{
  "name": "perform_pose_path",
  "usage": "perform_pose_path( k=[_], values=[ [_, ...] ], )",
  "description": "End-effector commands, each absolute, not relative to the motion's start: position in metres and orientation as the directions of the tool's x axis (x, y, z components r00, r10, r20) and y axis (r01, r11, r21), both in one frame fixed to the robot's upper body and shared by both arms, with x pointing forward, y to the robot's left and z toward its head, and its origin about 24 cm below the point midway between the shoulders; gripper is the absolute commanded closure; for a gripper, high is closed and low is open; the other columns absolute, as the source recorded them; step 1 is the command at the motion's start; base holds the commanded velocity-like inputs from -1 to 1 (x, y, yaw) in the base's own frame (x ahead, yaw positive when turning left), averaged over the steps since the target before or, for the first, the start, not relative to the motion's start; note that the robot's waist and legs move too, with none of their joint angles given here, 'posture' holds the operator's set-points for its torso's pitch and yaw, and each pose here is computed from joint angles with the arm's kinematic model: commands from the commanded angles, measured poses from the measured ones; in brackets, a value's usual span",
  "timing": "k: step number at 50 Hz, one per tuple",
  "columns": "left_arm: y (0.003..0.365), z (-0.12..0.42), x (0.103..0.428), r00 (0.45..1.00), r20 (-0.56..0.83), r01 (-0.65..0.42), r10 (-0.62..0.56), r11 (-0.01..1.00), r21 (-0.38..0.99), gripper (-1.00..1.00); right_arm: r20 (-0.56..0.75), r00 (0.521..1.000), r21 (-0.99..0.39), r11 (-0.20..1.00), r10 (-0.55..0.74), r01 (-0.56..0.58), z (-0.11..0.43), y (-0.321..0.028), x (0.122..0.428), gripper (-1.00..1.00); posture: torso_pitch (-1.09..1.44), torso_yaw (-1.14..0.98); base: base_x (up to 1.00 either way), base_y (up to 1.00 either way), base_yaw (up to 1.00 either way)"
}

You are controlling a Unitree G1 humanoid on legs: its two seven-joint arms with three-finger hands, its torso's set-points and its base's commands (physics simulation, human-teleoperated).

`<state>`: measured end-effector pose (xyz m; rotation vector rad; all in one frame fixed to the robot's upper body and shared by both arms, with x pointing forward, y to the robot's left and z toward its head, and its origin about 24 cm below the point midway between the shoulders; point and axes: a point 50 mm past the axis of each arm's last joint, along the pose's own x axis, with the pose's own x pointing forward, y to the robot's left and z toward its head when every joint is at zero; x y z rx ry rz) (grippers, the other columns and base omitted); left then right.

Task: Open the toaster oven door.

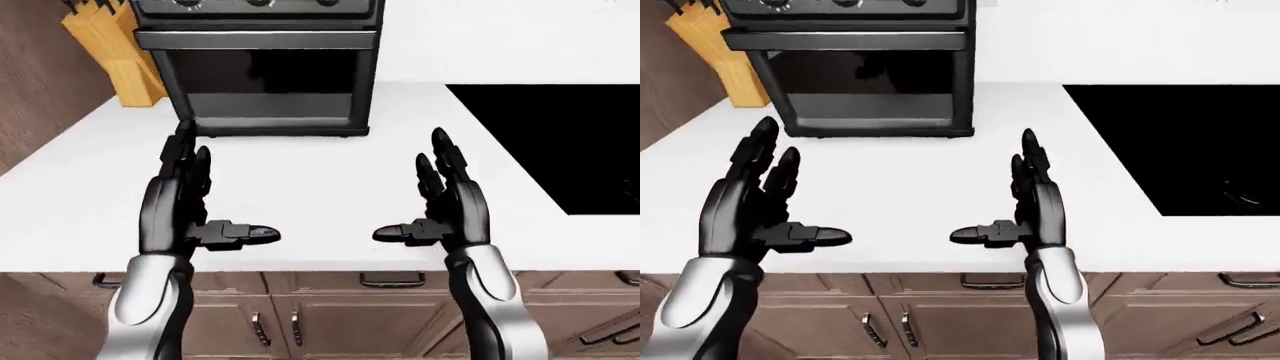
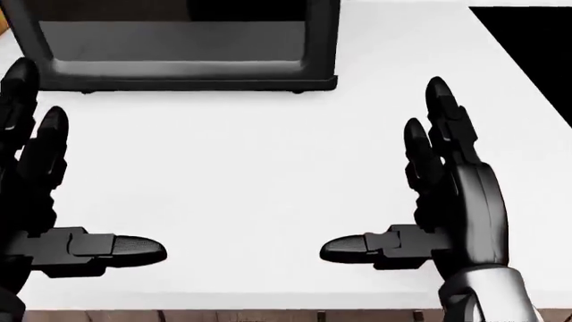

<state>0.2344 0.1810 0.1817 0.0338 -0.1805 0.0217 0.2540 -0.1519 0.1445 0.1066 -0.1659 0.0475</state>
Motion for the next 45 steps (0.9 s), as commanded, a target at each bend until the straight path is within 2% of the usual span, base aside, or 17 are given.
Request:
perform_pose_path(
  k=[1,4,17,23,45],
  values=[
    [0.18,0.193,0.232,0.967,0.255,-0.022,0.011,0.999,0.039,-1.0,0.271,0.961,0.102,0.992,0.049,-0.079,0.163,-0.15,0.251,-1.0,0.0,0.0,-0.03,0.0,0.97],
    [0.179,0.193,0.232,0.967,0.253,-0.02,0.01,0.999,0.039,-1.0,0.269,0.962,0.092,0.993,0.051,-0.078,0.164,-0.15,0.25,-1.0,0.0,0.0,-0.03,0.0,0.8],
    [0.178,0.198,0.23,0.964,0.265,-0.022,0.009,0.999,0.045,-1.0,0.299,0.954,0.095,0.995,0.001,-0.031,0.173,-0.159,0.246,-1.0,0.0,0.0,0.0,0.0,0.0],
    [0.179,0.202,0.225,0.957,0.291,-0.032,0.005,0.996,0.089,-1.0,0.308,0.951,0.093,0.995,-0.002,-0.028,0.176,-0.161,0.245,-1.0,0.0,0.0,0.0,0.0,0.0],
    [0.179,0.195,0.227,0.958,0.285,-0.018,-0.003,0.997,0.071,-1.0,0.303,0.953,0.093,0.995,0.004,-0.034,0.17,-0.157,0.248,-1.0,-0.12,0.0,0.0,0.0,0.0]
  ],
)
